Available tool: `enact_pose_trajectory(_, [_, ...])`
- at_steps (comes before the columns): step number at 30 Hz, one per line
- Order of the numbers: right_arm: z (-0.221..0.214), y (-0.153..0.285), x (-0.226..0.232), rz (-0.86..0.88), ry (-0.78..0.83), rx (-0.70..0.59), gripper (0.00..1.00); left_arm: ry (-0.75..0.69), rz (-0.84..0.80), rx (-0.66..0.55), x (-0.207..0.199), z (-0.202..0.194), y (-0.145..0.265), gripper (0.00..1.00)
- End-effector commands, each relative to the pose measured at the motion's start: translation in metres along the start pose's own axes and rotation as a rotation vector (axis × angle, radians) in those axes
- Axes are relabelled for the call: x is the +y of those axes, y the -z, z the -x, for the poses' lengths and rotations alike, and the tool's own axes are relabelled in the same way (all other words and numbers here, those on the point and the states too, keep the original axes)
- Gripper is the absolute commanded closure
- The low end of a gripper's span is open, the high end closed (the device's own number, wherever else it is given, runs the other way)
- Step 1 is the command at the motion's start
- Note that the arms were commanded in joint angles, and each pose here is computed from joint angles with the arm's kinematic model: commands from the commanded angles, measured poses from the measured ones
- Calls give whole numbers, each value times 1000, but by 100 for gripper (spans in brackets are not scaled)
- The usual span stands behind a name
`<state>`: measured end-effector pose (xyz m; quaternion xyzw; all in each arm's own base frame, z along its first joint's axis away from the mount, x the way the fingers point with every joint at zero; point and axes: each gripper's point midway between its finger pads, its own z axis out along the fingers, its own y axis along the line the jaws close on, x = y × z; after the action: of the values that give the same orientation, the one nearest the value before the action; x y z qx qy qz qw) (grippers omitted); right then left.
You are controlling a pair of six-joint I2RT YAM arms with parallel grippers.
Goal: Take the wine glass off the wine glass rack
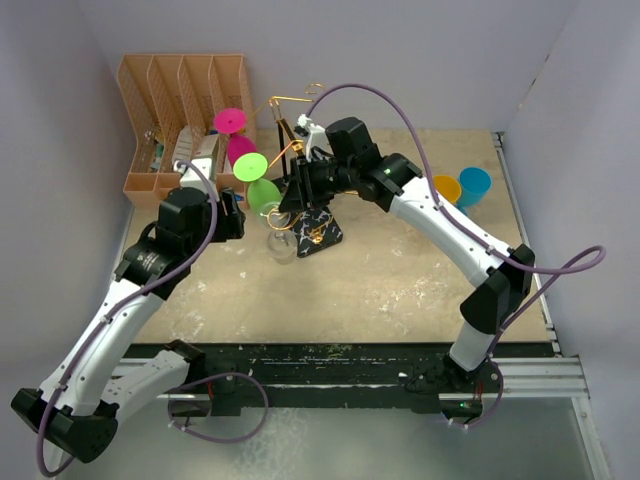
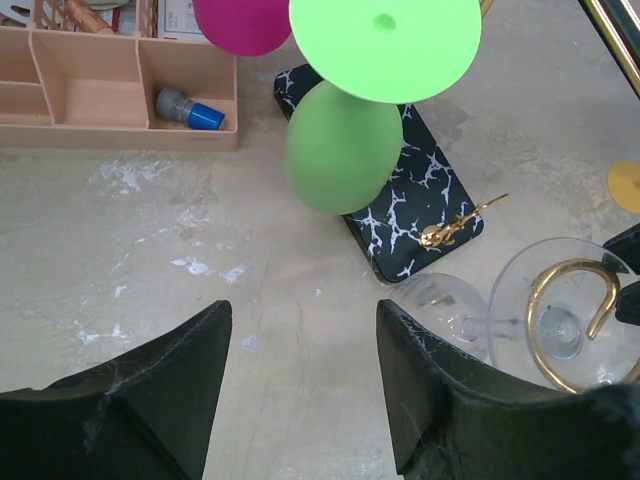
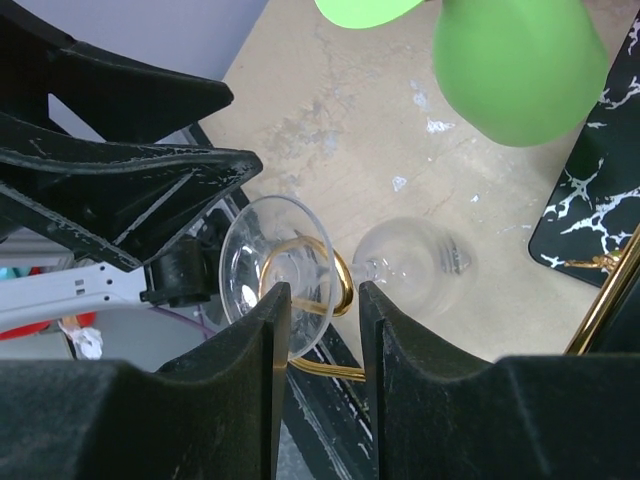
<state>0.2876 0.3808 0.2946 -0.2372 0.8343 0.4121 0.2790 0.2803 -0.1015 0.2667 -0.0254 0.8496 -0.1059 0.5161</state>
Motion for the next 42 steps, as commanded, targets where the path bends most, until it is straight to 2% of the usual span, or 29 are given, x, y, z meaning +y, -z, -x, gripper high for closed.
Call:
enact_pose_trajectory(1, [18,13,19,41,44,-53,64,-10,-45,-66,-12,25,1,37])
enact_pose_trajectory(20, [14,13,39,170,45,-45,65,-10,-83,-26,-24,20,-16,40])
enact_pose_trajectory(25, [9,13,40,182,41,-28,67,-9,-90,-24,-26,20,-17,40])
enact_pose_trajectory(30, [1,12,36,179,39,-1,72,-8,-95,-22,-27,19,-18,41])
enact_pose_trajectory(42, [-9,10,30,159,36,33,73,-7,-106,-16,-29,19,-18,42])
